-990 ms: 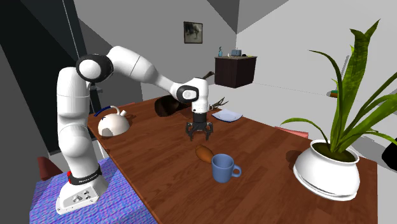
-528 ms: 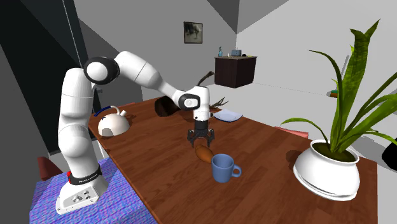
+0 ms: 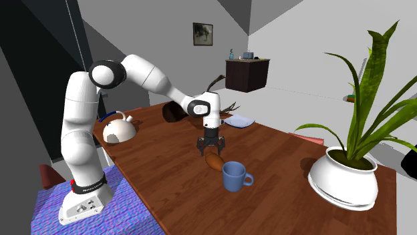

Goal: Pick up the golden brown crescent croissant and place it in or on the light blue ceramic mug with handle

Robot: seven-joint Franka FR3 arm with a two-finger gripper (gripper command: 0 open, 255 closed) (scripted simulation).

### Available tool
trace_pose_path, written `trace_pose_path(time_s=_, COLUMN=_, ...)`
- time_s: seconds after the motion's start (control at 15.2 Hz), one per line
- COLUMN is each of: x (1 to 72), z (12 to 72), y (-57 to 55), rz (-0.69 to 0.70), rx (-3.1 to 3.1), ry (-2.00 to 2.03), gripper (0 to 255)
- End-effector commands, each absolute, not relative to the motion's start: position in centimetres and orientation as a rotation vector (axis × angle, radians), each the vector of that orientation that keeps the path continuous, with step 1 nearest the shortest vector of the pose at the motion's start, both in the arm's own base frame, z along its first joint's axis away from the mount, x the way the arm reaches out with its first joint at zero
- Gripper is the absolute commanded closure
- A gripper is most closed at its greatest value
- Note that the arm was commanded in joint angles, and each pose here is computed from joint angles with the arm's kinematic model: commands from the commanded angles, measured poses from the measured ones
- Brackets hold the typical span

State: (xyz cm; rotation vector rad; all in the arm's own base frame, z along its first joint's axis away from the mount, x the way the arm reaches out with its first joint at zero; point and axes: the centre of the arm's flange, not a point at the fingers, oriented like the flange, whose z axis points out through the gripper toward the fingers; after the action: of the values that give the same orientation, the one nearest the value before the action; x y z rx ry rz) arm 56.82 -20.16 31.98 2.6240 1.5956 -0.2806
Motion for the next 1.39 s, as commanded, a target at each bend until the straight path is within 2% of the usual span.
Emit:
trace_pose_path(time_s=0.0, x=56.8, z=32.0, y=-20.2, rz=-0.281, rx=2.624, ry=1.596, gripper=255)
trace_pose_path(time_s=0.59, x=56.8, z=32.0, y=-20.2, rz=-0.281, rx=2.624, ry=1.596, gripper=255)
trace_pose_path(time_s=1.32, x=56.8, z=37.8, y=-20.2, rz=-0.281, rx=2.624, ry=1.596, gripper=255)
